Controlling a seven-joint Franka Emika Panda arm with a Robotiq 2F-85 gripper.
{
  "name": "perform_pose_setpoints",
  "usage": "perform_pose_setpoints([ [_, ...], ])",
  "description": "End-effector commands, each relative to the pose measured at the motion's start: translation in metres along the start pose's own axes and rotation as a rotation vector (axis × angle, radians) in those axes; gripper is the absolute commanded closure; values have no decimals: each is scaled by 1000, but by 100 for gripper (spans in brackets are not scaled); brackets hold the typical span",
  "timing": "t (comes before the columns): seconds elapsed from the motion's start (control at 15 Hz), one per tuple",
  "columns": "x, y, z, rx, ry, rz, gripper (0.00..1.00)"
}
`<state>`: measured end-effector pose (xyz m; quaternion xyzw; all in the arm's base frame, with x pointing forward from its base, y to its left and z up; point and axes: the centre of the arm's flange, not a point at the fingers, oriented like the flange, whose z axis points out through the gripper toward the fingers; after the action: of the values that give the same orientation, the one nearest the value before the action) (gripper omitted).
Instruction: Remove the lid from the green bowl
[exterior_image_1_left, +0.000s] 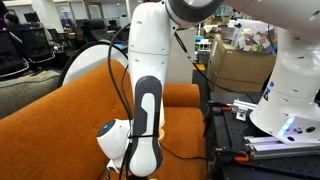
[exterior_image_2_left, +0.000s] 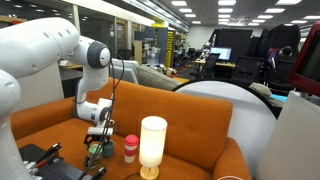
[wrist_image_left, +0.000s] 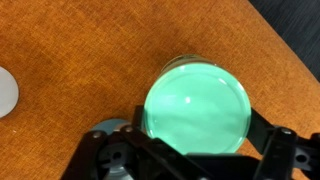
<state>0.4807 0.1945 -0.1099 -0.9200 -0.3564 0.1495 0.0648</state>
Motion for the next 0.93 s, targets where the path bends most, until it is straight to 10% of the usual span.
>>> perform_pose_setpoints([
  [0.0, 0, 4, -7, -7, 5, -11, 31],
  [0.87, 8, 3, -22, -28, 29, -16, 31],
])
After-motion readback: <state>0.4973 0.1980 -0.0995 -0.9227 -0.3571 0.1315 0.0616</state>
